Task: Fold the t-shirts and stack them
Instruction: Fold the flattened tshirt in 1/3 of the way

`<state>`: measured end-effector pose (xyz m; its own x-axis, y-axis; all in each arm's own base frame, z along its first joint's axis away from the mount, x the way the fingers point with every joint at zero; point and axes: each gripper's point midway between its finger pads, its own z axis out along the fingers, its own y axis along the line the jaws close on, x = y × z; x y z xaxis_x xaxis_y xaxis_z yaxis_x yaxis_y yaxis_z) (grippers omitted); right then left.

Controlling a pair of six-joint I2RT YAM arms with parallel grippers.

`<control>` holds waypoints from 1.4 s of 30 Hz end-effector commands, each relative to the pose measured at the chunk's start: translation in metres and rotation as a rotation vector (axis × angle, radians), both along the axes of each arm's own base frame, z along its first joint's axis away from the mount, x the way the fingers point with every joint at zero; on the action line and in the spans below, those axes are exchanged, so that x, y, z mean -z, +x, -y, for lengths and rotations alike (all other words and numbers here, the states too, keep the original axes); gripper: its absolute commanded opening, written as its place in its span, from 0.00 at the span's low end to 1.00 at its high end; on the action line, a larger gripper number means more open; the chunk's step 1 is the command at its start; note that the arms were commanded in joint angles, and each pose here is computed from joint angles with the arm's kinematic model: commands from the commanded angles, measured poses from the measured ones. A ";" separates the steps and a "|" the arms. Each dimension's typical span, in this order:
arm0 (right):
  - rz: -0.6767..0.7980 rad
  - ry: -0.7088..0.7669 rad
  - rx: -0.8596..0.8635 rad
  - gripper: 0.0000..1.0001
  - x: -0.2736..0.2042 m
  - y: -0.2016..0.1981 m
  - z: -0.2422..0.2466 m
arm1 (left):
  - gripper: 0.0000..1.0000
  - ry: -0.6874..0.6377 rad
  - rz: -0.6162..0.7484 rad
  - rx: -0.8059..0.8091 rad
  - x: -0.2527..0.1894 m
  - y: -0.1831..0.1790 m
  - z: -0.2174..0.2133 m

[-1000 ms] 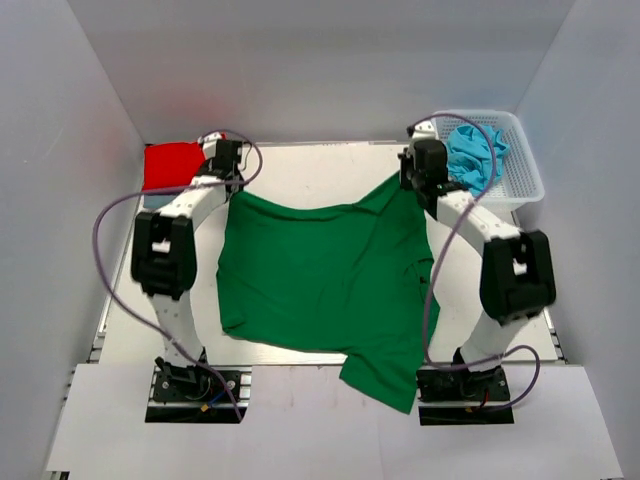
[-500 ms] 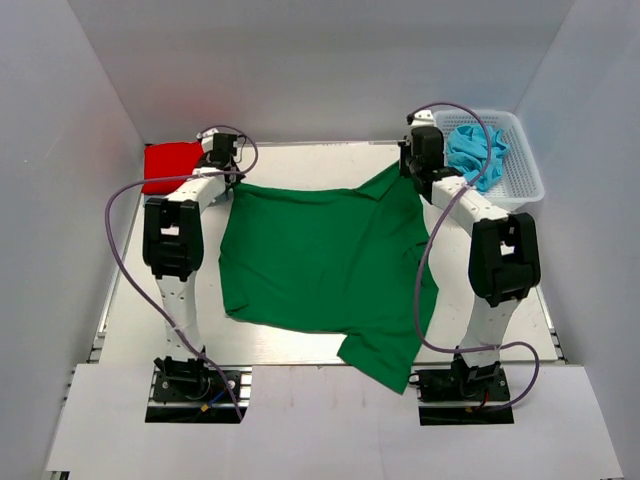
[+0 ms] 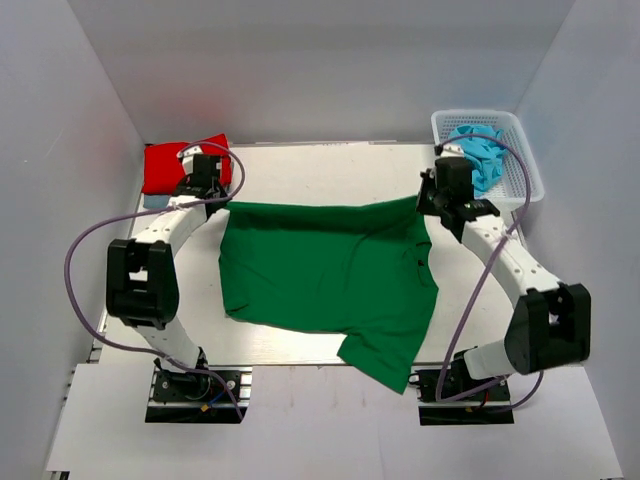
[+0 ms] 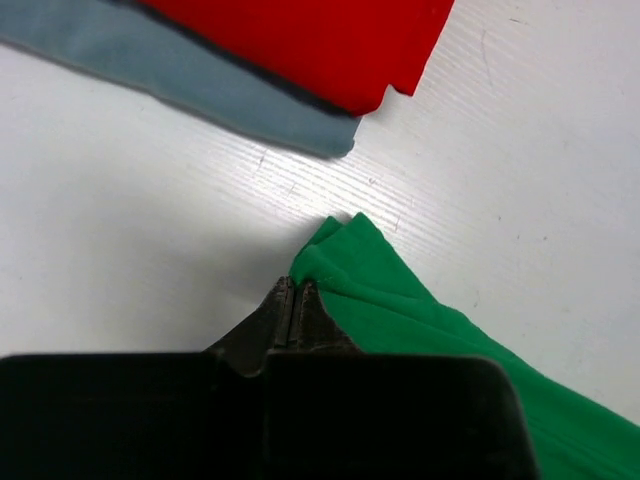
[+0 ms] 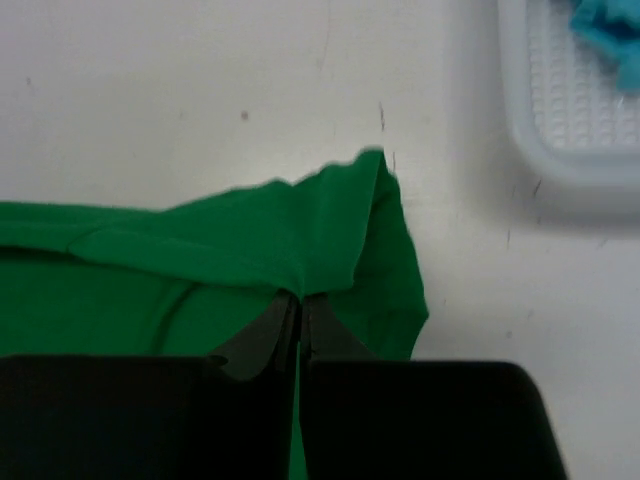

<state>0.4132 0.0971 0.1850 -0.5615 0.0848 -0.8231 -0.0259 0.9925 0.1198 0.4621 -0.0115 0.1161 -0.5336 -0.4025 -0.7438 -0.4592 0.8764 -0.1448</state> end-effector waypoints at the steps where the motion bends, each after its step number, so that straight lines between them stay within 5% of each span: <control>1: -0.133 0.096 0.000 0.00 0.024 -0.041 -0.006 | 0.00 -0.007 0.016 -0.004 -0.008 -0.015 -0.002; 13: -0.395 0.308 0.010 0.00 0.103 -0.146 -0.022 | 0.03 -0.087 -0.185 -0.067 0.040 -0.075 0.002; 15: -0.435 0.314 0.061 0.00 0.118 -0.163 -0.015 | 0.27 -0.090 -0.214 -0.076 0.044 -0.083 0.001; 16: -0.431 0.306 0.074 0.10 0.118 -0.164 -0.013 | 0.38 -0.091 -0.237 -0.085 0.044 -0.088 0.001; 17: -0.423 0.305 0.081 0.28 0.115 -0.166 -0.011 | 0.63 -0.089 -0.256 -0.086 0.046 -0.092 0.000; 22: -0.335 0.177 0.118 0.58 0.084 -0.149 0.012 | 1.00 -0.081 -0.227 -0.106 0.014 -0.082 -0.002; 25: -0.222 0.135 0.105 0.75 0.050 -0.116 0.014 | 1.00 -0.081 -0.126 -0.090 -0.023 -0.056 0.002; 31: -0.192 0.155 0.040 0.80 0.046 -0.062 -0.009 | 1.00 -0.235 -0.001 0.150 -0.046 -0.006 0.055; 33: -0.222 0.177 0.005 0.89 0.057 -0.048 -0.021 | 1.00 -0.261 -0.054 0.172 -0.024 0.001 0.063; 42: -0.324 0.163 0.009 0.90 0.115 -0.011 -0.031 | 1.00 -0.337 -0.239 0.218 0.058 0.006 0.087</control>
<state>0.3749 0.1211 0.0593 -0.8252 0.1982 -0.5289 0.0717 0.9656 0.2499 0.4684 -0.0859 0.0538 -0.7545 -0.4698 -0.4583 -0.3603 0.8802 -0.3090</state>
